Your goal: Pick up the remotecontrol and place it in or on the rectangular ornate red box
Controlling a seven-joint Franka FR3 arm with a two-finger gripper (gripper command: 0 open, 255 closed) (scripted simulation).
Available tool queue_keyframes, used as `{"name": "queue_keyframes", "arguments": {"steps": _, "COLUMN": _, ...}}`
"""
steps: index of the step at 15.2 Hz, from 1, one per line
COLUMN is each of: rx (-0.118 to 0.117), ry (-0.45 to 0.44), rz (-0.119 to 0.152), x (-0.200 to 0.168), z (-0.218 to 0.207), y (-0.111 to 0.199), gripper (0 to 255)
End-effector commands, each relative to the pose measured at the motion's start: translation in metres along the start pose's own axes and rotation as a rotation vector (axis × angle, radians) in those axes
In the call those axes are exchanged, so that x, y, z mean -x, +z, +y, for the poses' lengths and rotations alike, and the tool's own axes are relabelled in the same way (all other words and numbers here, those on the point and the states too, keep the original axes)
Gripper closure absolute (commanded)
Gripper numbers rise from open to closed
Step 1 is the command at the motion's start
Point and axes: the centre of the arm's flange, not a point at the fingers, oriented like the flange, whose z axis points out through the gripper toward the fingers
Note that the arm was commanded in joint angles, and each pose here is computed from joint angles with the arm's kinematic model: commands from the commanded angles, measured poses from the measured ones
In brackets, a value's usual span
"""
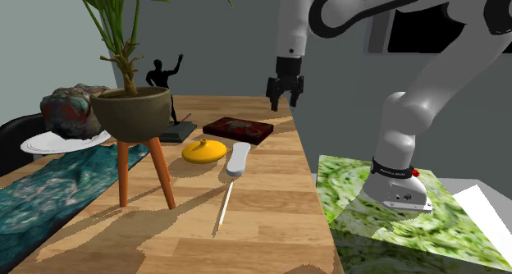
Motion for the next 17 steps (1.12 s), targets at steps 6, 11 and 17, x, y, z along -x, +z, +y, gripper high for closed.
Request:
{"name": "queue_keyframes", "arguments": {"steps": 6, "rx": 0.019, "ry": 0.281, "rz": -0.017, "x": -0.023, "z": -0.068, "y": 0.060, "gripper": 0}}
{"name": "queue_keyframes", "arguments": {"steps": 11, "rx": 0.034, "ry": 0.477, "rz": -0.029, "x": -0.053, "z": -0.110, "y": 0.105, "gripper": 0}}
{"name": "queue_keyframes", "arguments": {"steps": 17, "rx": 0.046, "ry": 0.634, "rz": -0.039, "x": -0.081, "z": -0.139, "y": 0.147, "gripper": 0}}
